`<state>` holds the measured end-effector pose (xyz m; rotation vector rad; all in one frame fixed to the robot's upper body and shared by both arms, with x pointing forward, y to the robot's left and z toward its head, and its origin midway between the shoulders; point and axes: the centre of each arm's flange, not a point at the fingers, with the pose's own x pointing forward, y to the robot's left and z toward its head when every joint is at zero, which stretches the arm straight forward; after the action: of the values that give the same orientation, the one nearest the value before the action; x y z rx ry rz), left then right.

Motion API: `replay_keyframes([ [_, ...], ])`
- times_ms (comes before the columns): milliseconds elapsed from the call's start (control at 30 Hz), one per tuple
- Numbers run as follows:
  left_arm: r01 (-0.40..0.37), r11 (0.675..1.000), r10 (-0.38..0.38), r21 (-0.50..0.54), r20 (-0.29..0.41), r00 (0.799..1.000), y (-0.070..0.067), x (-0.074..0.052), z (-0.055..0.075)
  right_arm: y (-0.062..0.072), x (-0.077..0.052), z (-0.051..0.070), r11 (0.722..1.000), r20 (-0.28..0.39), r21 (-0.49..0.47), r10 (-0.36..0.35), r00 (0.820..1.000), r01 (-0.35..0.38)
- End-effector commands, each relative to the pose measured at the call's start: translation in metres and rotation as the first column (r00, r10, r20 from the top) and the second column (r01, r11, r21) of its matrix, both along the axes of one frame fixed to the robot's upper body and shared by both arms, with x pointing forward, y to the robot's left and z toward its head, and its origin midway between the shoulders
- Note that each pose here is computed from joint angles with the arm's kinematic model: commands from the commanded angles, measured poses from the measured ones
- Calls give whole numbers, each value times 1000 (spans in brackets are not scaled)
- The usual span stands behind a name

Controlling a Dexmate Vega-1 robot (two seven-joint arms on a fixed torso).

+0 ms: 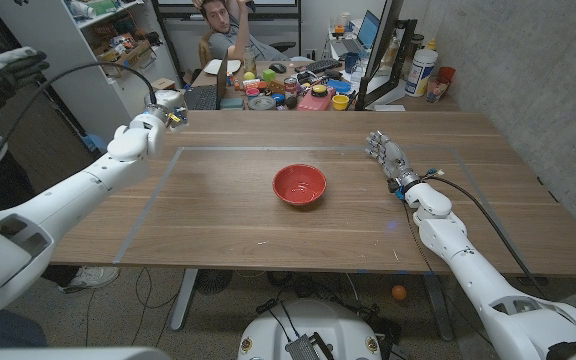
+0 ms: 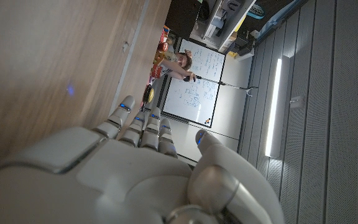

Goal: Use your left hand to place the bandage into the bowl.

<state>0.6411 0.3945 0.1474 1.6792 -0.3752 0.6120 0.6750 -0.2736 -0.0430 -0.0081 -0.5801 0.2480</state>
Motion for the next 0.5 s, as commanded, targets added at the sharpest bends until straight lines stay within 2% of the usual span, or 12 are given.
replay_keyframes([
  [33,48,999,-48,7,98,994,-6,-28,25,0,-4,-3,1000,3,-12,-6,1000,6],
  [500,131,991,-130,-6,126,984,-15,-40,33,-6,-13,-5,1000,20,-21,-14,1000,14],
])
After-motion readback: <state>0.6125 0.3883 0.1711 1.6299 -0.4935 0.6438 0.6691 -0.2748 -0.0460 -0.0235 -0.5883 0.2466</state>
